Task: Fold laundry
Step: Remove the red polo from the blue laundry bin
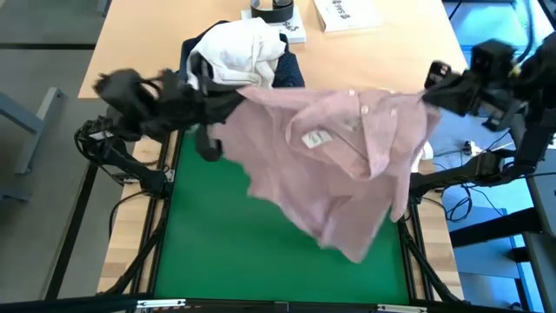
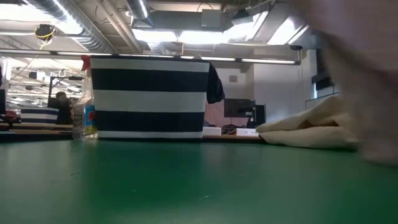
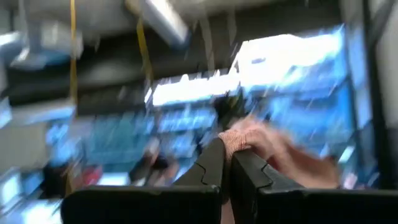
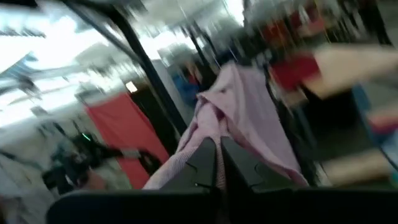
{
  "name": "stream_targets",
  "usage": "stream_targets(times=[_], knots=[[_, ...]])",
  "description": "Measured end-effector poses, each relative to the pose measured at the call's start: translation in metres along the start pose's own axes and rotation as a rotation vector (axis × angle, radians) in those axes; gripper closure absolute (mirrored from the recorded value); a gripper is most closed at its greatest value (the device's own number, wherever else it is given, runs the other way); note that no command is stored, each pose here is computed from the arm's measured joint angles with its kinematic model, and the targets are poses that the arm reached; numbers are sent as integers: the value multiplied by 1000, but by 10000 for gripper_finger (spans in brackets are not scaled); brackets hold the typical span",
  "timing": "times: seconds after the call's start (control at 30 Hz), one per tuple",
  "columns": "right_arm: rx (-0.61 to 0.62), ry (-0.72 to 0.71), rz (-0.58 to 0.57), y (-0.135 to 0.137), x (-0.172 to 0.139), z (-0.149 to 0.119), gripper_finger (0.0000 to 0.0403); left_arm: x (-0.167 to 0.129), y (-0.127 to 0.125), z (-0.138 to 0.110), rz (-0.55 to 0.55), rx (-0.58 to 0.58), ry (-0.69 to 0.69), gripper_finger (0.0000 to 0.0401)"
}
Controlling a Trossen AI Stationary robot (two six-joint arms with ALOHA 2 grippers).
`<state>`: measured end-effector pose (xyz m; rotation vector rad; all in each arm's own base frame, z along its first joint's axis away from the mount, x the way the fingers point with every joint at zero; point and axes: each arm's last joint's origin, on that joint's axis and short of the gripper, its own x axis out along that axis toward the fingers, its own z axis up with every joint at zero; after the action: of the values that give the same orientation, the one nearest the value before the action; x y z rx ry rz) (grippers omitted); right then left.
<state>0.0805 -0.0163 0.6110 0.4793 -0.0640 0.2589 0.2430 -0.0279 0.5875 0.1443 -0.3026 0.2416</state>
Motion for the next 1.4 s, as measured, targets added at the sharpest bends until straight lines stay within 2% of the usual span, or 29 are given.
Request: stream_targets(times=[0.1, 0.23, 0.33, 0.43, 0.6, 0.7, 0.77, 0.83, 0.97, 1.1, 1.23, 1.4], knots=[[-3, 110, -113, -2, -11, -17, 388, 3, -3, -21, 48, 39, 186, 398], [-24, 205, -245, -1, -28, -34, 388, 9, -7, -46, 115, 14, 360, 398], [-75, 212, -289, 5, -42, -41, 388, 22, -11, -67, 145, -13, 451, 397], [-179, 147, -337, 15, -57, -41, 388, 41, -14, -91, 170, 0, 502, 397], [-364, 8, -504, 22, -70, -34, 388, 75, 3, -125, 261, 205, 542, 396], [-389, 26, -558, 17, -67, -35, 388, 86, 28, -131, 304, 304, 530, 398], [-340, 92, -561, 7, -58, -40, 388, 87, 43, -133, 311, 324, 546, 399], [-258, 179, -525, -6, -47, -48, 388, 83, 52, -140, 293, 345, 629, 399], [-68, 361, -454, -48, -9, -72, 388, 63, 57, -158, 210, 410, 902, 399], [63, 444, -414, -96, 31, -107, 388, 36, 54, -174, 162, 502, 1201, 400], [86, 462, -305, -128, 75, -149, 388, 18, 46, -191, 145, 537, 1394, 400], [112, 548, -226, -155, 130, -210, 388, -8, 37, -205, 128, 521, 1471, 400]])
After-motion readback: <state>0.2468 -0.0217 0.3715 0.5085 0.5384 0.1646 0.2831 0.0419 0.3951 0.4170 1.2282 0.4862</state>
